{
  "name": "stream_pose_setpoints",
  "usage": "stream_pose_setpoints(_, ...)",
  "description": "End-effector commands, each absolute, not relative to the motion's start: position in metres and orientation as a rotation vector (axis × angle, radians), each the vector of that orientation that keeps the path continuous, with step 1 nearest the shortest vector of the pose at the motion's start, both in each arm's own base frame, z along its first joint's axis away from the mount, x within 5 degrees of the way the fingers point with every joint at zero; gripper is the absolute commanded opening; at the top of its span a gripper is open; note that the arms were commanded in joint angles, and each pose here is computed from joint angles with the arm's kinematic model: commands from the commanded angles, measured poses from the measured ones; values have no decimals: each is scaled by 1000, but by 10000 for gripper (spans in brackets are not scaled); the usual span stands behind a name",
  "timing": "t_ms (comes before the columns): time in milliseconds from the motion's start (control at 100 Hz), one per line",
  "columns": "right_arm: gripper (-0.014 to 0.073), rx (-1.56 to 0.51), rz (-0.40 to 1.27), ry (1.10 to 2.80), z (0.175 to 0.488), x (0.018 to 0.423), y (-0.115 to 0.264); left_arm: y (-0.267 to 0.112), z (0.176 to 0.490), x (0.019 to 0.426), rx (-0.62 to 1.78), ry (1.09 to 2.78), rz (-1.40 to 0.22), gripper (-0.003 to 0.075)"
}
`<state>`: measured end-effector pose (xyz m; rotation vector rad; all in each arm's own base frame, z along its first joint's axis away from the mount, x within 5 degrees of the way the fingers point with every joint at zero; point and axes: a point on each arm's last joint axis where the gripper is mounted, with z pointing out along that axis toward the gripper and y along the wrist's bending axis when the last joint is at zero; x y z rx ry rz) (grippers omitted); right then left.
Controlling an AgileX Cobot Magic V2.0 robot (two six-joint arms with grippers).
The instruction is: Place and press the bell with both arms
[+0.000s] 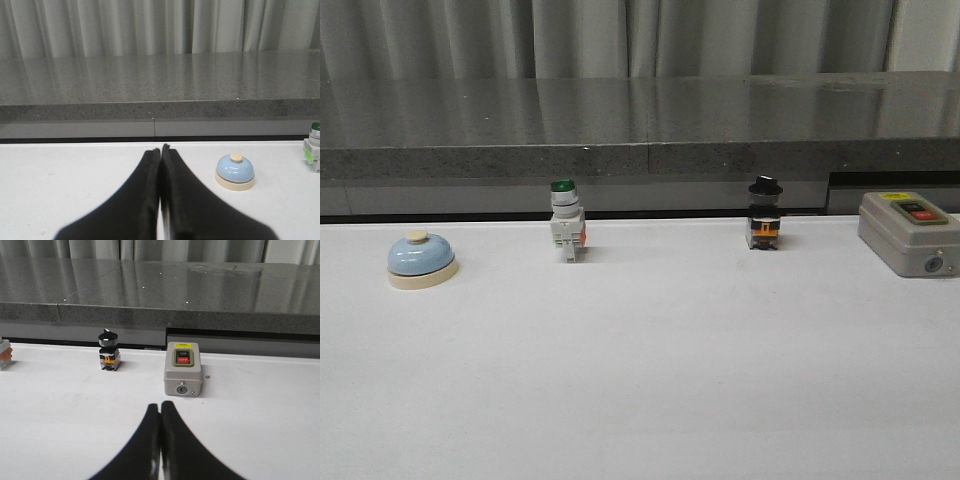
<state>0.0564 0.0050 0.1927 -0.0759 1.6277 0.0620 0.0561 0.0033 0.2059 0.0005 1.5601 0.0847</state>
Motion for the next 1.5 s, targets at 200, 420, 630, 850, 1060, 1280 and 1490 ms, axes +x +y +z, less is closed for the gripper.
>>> stream_pose_setpoints(200,-59,-71,50,1504,207,54,4,3,201,55,-1,1484,73,-19)
stream_pose_setpoints(420,-59,-71,50,1504,207,54,4,3,211,55,-12,1489,66,-20)
stream_pose_setpoints(630,-59,-71,50,1504,207,54,4,3,249,58,-34,1521,51,-19)
stream_pose_setpoints(850,-59,-71,50,1504,207,54,4,6,298,82,-52,1728,60,-20)
stream_pose_setpoints(1060,-59,-71,50,1504,207,54,4,9,333,126,-67,1972,72,-20)
stream_pose_setpoints(1280,-59,-71,50,1504,207,54,4,12,339,173,-76,2148,77,-20)
stream_pose_setpoints(1490,-59,-71,50,1504,207,54,4,14,327,204,-77,2247,77,-19)
